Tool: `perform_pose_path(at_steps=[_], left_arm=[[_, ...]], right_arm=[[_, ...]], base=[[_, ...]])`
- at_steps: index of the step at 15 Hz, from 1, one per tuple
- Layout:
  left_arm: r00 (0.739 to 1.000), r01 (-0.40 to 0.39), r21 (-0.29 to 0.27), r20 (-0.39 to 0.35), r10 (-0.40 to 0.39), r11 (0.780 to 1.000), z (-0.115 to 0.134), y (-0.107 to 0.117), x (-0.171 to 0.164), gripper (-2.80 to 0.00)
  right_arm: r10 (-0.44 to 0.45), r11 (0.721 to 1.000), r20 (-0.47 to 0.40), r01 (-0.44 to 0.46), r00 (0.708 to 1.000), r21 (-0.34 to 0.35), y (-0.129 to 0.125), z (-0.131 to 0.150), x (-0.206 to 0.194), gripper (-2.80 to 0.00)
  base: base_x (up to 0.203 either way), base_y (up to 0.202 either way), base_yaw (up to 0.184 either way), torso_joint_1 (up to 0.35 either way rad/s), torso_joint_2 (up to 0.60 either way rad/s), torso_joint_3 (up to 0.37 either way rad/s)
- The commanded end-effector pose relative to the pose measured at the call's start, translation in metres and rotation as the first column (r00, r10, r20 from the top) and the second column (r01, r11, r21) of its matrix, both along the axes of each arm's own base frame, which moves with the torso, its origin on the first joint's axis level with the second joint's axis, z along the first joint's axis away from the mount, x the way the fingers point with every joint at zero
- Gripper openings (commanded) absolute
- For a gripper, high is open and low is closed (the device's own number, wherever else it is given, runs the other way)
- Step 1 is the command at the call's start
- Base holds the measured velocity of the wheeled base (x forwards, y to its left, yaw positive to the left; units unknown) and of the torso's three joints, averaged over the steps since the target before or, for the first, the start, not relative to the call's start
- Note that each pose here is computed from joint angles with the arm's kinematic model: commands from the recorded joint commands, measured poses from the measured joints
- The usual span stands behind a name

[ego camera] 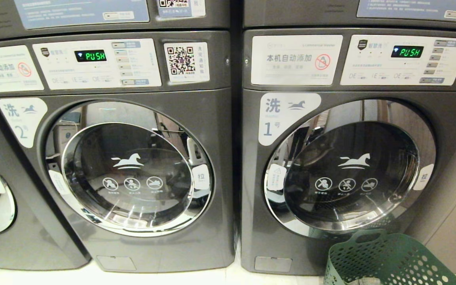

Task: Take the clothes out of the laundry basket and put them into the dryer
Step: Take the clothes out of the basket

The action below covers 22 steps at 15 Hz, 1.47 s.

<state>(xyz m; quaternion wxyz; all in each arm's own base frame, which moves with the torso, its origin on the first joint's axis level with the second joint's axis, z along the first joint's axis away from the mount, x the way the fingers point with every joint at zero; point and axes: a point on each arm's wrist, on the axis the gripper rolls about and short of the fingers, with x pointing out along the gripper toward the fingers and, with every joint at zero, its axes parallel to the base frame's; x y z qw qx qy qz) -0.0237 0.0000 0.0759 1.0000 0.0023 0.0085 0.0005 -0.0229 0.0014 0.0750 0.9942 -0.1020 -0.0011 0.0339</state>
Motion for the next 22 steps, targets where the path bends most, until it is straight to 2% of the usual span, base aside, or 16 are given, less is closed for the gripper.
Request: perform_pose_path(at_steps=[1, 8, 12, 22], left_arm=[[1.000, 0.001, 0.000, 0.002, -0.001, 1.000, -0.0001, 0.0000, -0.0001, -2.80], [1.000, -0.001, 0.000, 0.002, 0.001, 1.000, -0.0001, 0.0000, -0.0001, -2.80], [1.000, -0.002, 0.000, 0.002, 0.002, 1.000, -0.0001, 0.0000, -0.0001, -2.80], [1.000, -0.002, -0.002, 0.002, 0.002, 1.000, -0.0001, 0.0000, -0.0001, -2.80]], right_arm=[[0.001, 1.000, 0.000, -0.001, 1.000, -0.001, 0.0000, 0.0000, 0.0000, -2.80], [-0.002, 1.000, -0.002, 0.002, 1.000, 0.010, -0.0001, -0.0001, 0.0000, -2.80], [-0.045, 0.990, -0.012, 0.046, 0.999, 0.133, -0.0010, -0.0003, 0.0000, -2.80], [-0.051, 0.990, -0.012, 0.052, 0.999, 0.134, -0.0012, -0.0003, 0.0000, -2.80]], base=[[0.000, 0.000, 0.000, 0.000, 0.00, 0.000], [0.000, 0.000, 0.000, 0.000, 0.00, 0.000], [0.000, 0.000, 0.000, 0.000, 0.00, 0.000], [0.000, 0.000, 0.000, 0.000, 0.00, 0.000]])
